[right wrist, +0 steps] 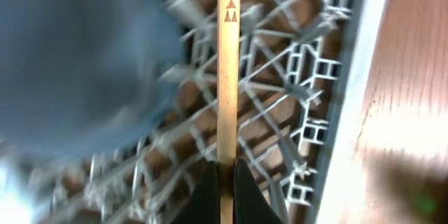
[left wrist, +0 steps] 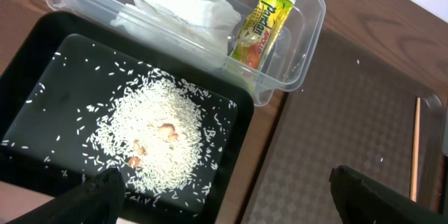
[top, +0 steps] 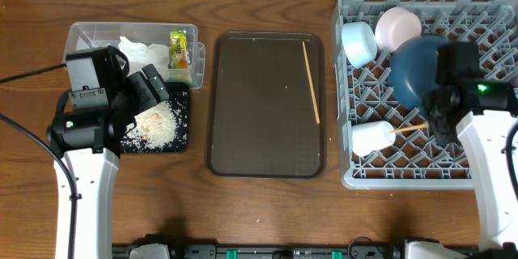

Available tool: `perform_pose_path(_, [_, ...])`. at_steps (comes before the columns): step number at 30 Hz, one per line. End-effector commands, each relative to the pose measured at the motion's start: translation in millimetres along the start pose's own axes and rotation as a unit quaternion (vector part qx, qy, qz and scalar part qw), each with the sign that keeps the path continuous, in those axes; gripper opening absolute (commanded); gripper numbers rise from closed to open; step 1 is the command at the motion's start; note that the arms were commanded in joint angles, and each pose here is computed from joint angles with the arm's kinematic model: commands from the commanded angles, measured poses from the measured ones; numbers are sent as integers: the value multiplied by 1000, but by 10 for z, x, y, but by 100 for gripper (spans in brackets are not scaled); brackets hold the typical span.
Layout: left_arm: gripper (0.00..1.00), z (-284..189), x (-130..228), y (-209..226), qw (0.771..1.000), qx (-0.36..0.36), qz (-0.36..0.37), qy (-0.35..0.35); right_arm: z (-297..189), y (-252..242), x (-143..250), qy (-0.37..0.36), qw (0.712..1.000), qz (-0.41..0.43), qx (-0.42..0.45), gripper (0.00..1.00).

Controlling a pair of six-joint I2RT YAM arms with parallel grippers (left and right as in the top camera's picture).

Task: Sort waste into correct bins and load items into the dishwasher rack
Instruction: 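Carry the chopstick right and lay it across the rack, then reach the right gripper back to the tray and grasp the second chopstick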

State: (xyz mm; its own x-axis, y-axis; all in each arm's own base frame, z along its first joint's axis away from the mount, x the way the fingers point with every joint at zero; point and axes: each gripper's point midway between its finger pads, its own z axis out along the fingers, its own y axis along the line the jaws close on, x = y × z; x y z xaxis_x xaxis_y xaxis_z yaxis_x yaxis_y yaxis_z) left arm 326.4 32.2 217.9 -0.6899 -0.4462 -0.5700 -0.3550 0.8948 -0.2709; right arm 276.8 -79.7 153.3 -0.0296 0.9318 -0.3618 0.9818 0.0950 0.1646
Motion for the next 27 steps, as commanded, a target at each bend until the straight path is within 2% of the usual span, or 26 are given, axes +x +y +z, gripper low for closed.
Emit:
perform_pose_path(1, [96, -40, -62, -1, 1000, -1, 3, -8, 179, -148, -136, -20, 993, 114, 17, 1])
perform_pose_path(7, [96, -40, -62, -1, 1000, -1, 3, -8, 545, -181, -45, 12, 984, 178, 3, 2])
perform_pose_path(11, [96, -40, -61, -1, 1000, -1, 3, -8, 673, -54, -39, 9, 987, 159, -35, 18])
perform_pose_path(12, [96, -40, -61, -1, 1000, -1, 3, -8, 669, -10, -54, 7, 989, 142, -45, 25])
perform_pose_path(13, [96, -40, -61, -1, 1000, -1, 3, -8, 661, 41, -71, 4, 992, 117, -55, 49])
perform_pose_path(15, [96, -40, -61, -1, 1000, -1, 3, -8, 637, 127, -96, -2, 995, 66, -73, 78])
perform_pose_path(16, [96, -40, -61, -1, 1000, -1, 3, -8, 619, 167, -88, 2, 996, 36, -80, 88])
perform_pose_path(18, [96, -40, -62, -1, 1000, -1, 3, -8, 572, 236, -78, 7, 996, -17, -93, 99])
perform_pose_path(22, [96, -40, -61, -1, 1000, -1, 3, -8, 395, 436, -35, 22, 981, -132, -138, 99])
perform_pose_path(27, [96, -40, -61, -1, 1000, -1, 3, -8, -59, 729, 55, 35, 934, -264, -237, 99])
